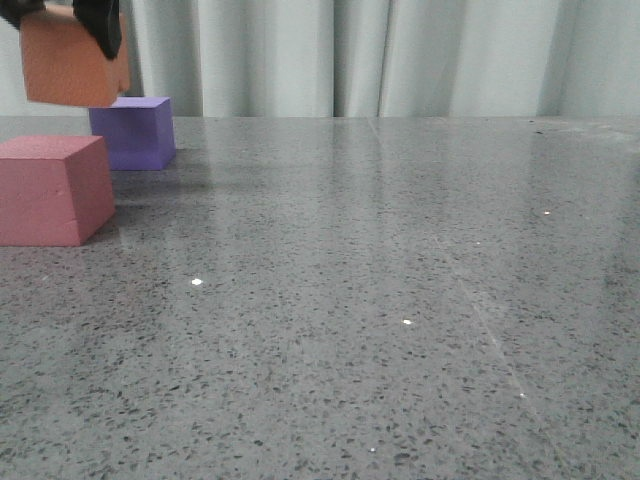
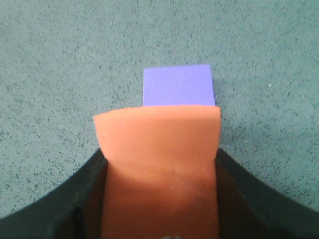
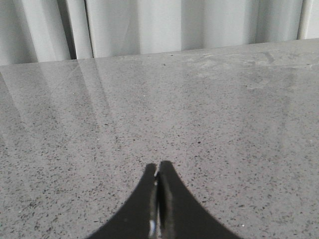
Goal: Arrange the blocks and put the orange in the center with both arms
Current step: 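Lift the orange cube and carry it toward the purple cube, then lower the orange cube beside the purple cube and open the left gripper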
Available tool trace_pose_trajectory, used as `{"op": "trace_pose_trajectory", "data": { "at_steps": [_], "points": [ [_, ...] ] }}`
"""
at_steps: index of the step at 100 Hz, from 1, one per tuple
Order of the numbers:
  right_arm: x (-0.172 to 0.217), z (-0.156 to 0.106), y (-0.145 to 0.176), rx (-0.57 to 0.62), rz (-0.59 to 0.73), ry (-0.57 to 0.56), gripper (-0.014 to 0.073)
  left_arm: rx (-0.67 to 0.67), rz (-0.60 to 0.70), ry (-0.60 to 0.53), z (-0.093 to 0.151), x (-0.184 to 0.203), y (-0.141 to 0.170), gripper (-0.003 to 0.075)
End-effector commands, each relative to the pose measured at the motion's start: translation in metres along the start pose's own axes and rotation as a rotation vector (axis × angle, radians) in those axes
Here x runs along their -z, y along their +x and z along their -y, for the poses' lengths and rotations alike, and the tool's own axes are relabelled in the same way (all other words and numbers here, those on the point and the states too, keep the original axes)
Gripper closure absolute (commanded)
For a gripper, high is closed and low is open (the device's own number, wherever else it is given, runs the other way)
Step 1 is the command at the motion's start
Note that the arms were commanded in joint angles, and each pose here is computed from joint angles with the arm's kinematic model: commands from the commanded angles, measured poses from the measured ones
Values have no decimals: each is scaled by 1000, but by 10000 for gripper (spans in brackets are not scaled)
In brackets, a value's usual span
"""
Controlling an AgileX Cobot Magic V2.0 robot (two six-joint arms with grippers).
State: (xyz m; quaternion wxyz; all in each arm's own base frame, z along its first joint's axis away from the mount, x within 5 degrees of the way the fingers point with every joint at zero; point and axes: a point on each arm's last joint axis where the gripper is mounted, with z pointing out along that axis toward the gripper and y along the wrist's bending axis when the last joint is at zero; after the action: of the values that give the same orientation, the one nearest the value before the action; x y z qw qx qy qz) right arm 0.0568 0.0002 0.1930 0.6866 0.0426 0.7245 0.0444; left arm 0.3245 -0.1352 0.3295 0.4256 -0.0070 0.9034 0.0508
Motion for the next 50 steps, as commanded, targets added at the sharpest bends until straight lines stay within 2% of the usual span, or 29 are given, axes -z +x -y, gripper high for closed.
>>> {"op": "trace_pose_trajectory", "data": {
  "at_steps": [1,50],
  "points": [
    [3,-2,-14,11,128,-12,662,16,103,55,-7,17,-14,635],
    [3,-2,-14,11,128,-12,662,49,70,102,-16,-7,5,635]
  ]
}}
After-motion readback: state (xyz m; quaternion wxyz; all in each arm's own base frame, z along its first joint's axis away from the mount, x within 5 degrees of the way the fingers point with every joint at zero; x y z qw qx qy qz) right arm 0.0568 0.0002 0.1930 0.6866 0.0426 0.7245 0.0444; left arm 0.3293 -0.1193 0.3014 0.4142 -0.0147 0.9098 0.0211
